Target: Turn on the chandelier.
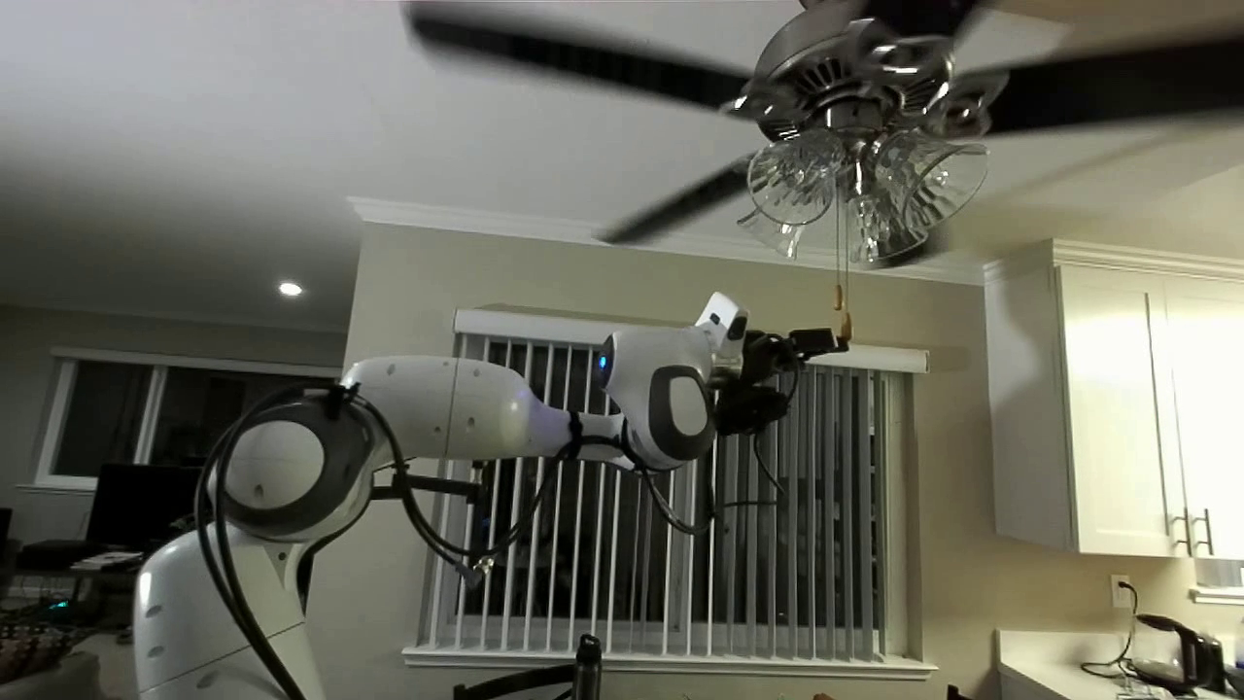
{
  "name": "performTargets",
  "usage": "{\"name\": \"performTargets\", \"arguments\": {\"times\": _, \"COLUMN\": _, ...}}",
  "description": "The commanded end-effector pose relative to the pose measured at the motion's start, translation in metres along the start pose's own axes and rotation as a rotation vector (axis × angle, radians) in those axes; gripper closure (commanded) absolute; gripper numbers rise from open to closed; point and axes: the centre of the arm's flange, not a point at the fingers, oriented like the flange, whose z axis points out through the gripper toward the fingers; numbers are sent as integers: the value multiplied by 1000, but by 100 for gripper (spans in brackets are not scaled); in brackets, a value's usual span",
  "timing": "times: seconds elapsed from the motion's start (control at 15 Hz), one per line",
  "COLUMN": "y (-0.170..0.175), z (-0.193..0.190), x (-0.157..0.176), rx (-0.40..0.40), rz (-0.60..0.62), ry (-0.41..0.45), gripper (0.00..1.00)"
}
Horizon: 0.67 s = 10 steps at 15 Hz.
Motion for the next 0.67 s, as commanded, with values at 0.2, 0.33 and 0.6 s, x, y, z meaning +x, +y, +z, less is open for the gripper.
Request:
{"name": "performTargets", "arguments": {"times": 0.2, "y": -42, "z": 5, "x": 26, "rx": 33, "rz": -4, "ry": 55, "gripper": 0}}
{"name": "performTargets", "arguments": {"times": 0.33, "y": -45, "z": 12, "x": 35, "rx": 18, "rz": -21, "ry": 82, "gripper": 0}}
{"name": "performTargets", "arguments": {"times": 0.6, "y": -30, "z": 29, "x": 47, "rx": -63, "rz": -54, "ry": 109, "gripper": 0}}
